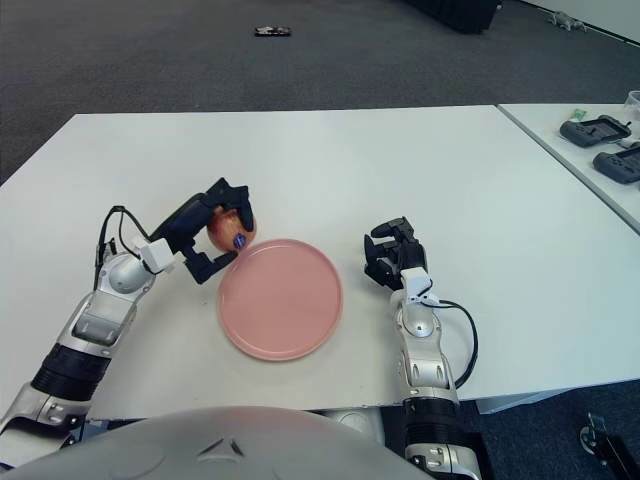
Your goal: Put the apple into the plate.
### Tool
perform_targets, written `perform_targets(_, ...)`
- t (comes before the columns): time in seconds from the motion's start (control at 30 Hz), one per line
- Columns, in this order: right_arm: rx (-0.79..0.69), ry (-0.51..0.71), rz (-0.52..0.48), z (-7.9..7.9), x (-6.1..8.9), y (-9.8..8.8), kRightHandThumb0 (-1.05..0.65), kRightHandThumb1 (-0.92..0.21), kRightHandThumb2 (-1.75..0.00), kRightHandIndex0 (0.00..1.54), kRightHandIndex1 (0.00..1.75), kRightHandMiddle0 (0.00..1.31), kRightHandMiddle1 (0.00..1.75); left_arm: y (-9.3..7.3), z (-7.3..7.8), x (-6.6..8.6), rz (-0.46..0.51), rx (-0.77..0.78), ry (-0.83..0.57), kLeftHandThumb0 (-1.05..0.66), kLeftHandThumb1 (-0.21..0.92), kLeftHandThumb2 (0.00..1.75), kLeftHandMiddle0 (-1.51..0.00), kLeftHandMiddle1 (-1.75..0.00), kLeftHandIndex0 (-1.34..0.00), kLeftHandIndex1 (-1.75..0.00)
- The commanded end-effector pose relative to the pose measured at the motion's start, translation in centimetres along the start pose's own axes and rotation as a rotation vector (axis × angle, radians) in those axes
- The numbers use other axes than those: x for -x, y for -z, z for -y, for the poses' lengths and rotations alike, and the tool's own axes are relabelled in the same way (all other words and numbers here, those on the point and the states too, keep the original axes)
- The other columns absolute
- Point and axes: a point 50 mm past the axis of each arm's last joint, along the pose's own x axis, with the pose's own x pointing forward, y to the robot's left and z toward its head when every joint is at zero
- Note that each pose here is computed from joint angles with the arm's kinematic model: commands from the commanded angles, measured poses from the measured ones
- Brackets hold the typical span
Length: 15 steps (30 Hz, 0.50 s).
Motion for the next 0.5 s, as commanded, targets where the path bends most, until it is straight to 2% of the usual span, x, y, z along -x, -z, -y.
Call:
perform_targets(0.0,0.001,-0.004,-0.015,0.0,0.1,0.3,-0.38,-0.69,-0.85,0.51,1.4,0.33,1.75,-1.3,0.8,-0.9,0.087,0.003,0.099,0.0,-0.11,1.75,-0.97,-1.61,-0.7,-1.75)
perform_targets(0.27,0.006,-0.004,-0.017,0.0,0.1,0.3,-0.38,-0.69,-0.86,0.5,1.41,0.33,1.75,-1.3,3.3,-1.7,0.114,-0.031,0.298,0.0,-0.11,1.75,-0.98,-1.59,-0.71,-1.75)
perform_targets(0.47,0.009,-0.004,-0.02,0.0,0.1,0.2,-0.38,-0.69,-0.85,0.5,1.41,0.33,1.75,-0.3,6.0,-1.9,0.117,-0.072,0.437,0.0,-0.11,1.75,-0.99,-1.59,-0.71,-1.75)
